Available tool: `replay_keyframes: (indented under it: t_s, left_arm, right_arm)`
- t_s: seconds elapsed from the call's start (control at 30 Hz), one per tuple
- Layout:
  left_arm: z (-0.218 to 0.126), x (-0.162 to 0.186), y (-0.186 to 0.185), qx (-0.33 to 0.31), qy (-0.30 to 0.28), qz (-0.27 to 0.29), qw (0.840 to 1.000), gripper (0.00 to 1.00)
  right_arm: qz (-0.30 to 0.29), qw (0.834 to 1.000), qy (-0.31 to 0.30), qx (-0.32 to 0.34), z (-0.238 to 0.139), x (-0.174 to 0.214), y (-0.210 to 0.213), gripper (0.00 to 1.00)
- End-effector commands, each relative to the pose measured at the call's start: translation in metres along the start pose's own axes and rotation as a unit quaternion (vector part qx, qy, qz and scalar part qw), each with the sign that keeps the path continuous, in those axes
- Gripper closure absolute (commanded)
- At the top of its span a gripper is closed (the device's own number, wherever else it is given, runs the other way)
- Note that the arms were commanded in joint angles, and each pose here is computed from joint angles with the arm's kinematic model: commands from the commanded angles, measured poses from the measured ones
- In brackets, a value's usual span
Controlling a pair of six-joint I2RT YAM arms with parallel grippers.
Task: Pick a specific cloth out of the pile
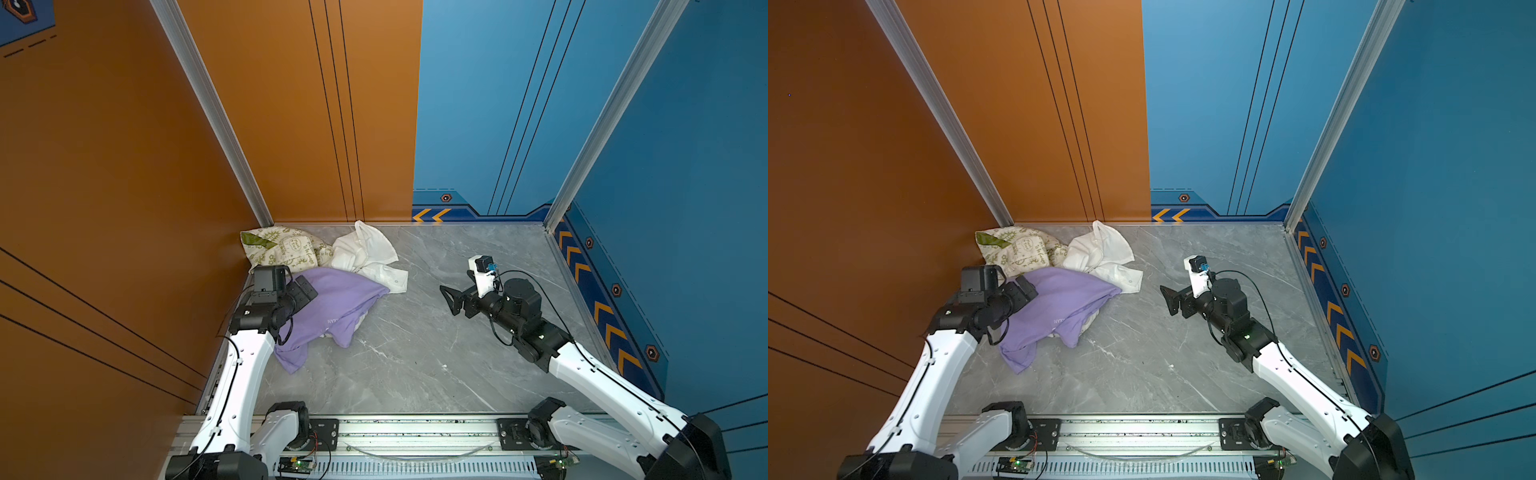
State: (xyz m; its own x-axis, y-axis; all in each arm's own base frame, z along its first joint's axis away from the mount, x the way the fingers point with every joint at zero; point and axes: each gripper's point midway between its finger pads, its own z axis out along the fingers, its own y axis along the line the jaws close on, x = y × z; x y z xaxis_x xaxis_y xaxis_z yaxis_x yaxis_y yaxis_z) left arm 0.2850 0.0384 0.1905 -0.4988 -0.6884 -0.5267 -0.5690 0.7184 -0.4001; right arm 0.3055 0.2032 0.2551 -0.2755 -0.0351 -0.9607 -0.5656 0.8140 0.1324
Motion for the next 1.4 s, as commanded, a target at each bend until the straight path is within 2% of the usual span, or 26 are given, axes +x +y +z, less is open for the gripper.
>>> replay_keyframes:
  t_s: [0.0, 0.2, 0.47, 0.7, 0.87, 0.97, 1.1, 1.37]
  left_arm:
    - [0.009, 0.009, 0.021, -0.006, 0.025, -0.048, 0.998, 0.02]
    - [0.028, -0.001, 0.045, -0.002, 0.027, -0.125, 0.992, 0.05]
    - [0.055, -0.011, 0.055, 0.002, 0.044, -0.179, 0.983, 0.13]
    - [0.075, -0.015, 0.045, 0.016, 0.074, -0.184, 0.980, 0.39]
    - [0.077, -0.020, 0.040, 0.023, 0.074, -0.172, 0.982, 0.75]
    - [0.069, -0.028, 0.031, 0.043, 0.065, -0.165, 0.983, 0.90]
    - [0.048, -0.044, 0.015, 0.070, 0.033, -0.148, 0.986, 1.00]
    - [-0.006, -0.081, -0.036, 0.130, -0.043, -0.087, 0.987, 1.00]
  right_arm:
    - [0.010, 1.000, -0.014, -0.011, 0.001, -0.005, 0.002, 0.00]
    - [0.010, 1.000, -0.013, -0.013, 0.002, -0.005, 0.003, 0.00]
    - [0.011, 1.000, -0.012, -0.013, 0.002, -0.005, 0.003, 0.00]
    - [0.011, 1.000, -0.013, -0.013, 0.002, -0.005, 0.002, 0.00]
    - [0.012, 1.000, -0.013, -0.013, 0.002, -0.005, 0.002, 0.00]
    - [0.012, 1.000, -0.014, -0.013, 0.002, -0.006, 0.002, 0.00]
    - [0.015, 1.000, -0.016, -0.014, 0.002, -0.007, 0.002, 0.00]
    - [0.021, 1.000, -0.017, -0.016, 0.002, -0.006, 0.003, 0.00]
